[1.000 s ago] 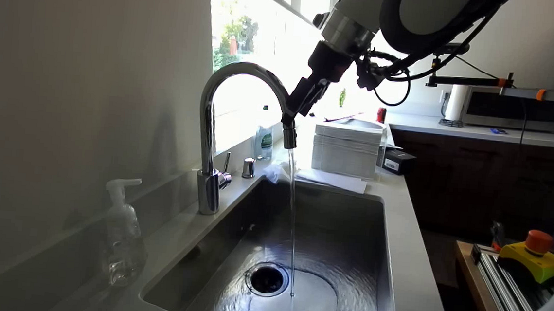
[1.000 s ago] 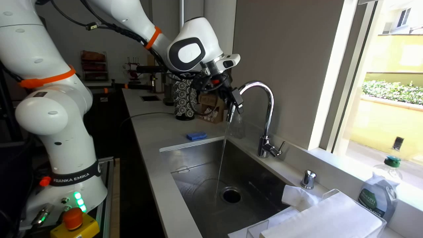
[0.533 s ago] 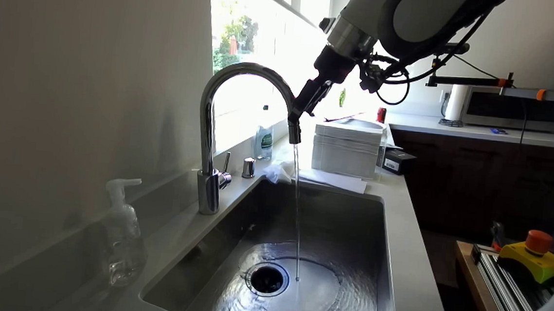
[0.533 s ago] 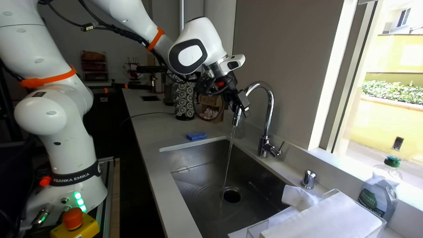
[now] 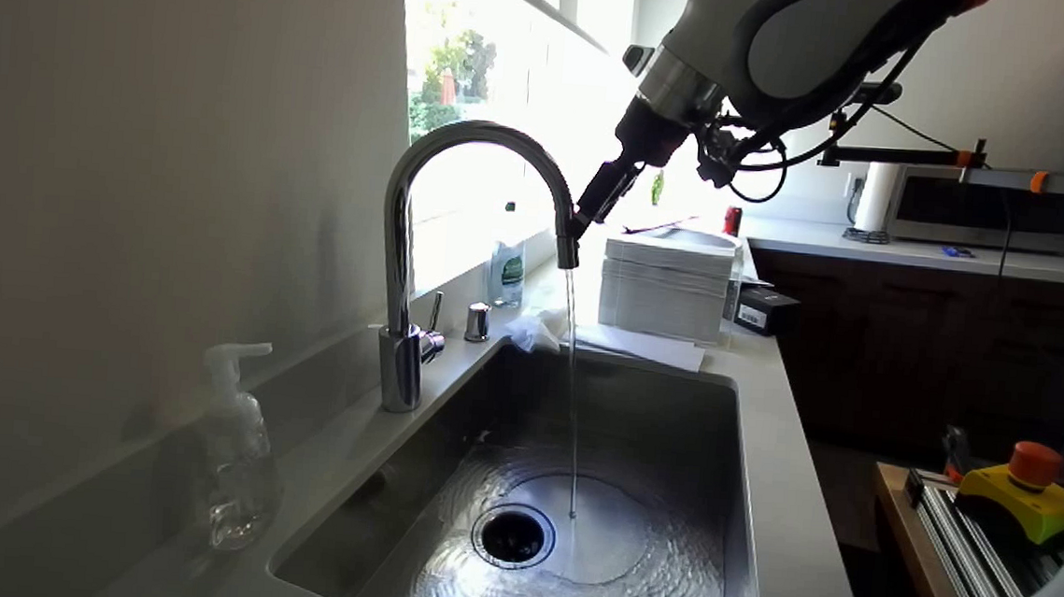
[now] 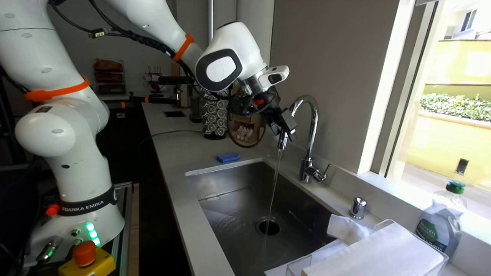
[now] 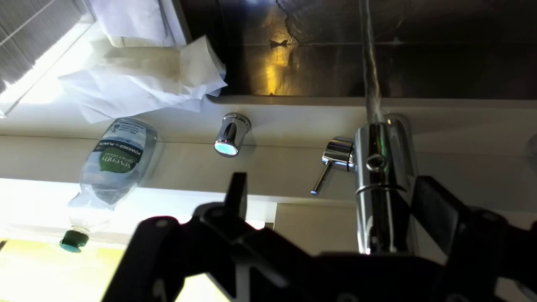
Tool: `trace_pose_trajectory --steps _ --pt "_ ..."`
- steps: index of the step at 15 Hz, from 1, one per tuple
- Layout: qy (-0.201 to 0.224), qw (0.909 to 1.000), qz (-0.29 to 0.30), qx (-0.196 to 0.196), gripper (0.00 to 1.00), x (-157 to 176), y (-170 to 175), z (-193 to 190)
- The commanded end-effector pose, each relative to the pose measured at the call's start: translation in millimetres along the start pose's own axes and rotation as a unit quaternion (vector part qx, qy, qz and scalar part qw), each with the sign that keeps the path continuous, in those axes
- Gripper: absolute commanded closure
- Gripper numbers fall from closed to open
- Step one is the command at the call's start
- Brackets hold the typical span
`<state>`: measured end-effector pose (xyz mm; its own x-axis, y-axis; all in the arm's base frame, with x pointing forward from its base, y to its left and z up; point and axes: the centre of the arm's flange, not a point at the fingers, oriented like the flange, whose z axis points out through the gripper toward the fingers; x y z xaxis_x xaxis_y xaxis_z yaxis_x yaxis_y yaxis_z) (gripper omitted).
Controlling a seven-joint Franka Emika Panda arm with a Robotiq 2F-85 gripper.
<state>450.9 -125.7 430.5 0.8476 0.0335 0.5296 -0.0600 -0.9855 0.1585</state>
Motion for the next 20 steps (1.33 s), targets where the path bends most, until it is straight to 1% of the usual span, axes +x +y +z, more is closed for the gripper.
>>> trace_pose_trajectory --steps 1,9,11,12,14,16,19,20 --pt "0.003 0.9997 -0.013 -0.020 0.00 -5.6 18.7 1.3" --pt "0.006 0.9988 -0.014 -0.047 0.00 -6.0 51.9 -5.2" --pt "0.005 0.9990 -0.015 -0.043 0.00 -5.3 52.4 -5.0" --pt "0.004 0.9990 -0.016 -0.042 0.00 -6.1 50.9 -4.3" --pt "0.006 0.9995 -0.019 -0.026 0.00 -3.5 43.3 -7.4" --pt "0.009 0.9992 -0.036 -0.012 0.00 2.9 28.9 -19.8" --pt "0.003 0.9979 -0.065 -0.003 0.00 12.1 8.1 -34.8" --pt "-0.004 0.9972 -0.074 0.008 0.00 12.7 3.6 -37.9"
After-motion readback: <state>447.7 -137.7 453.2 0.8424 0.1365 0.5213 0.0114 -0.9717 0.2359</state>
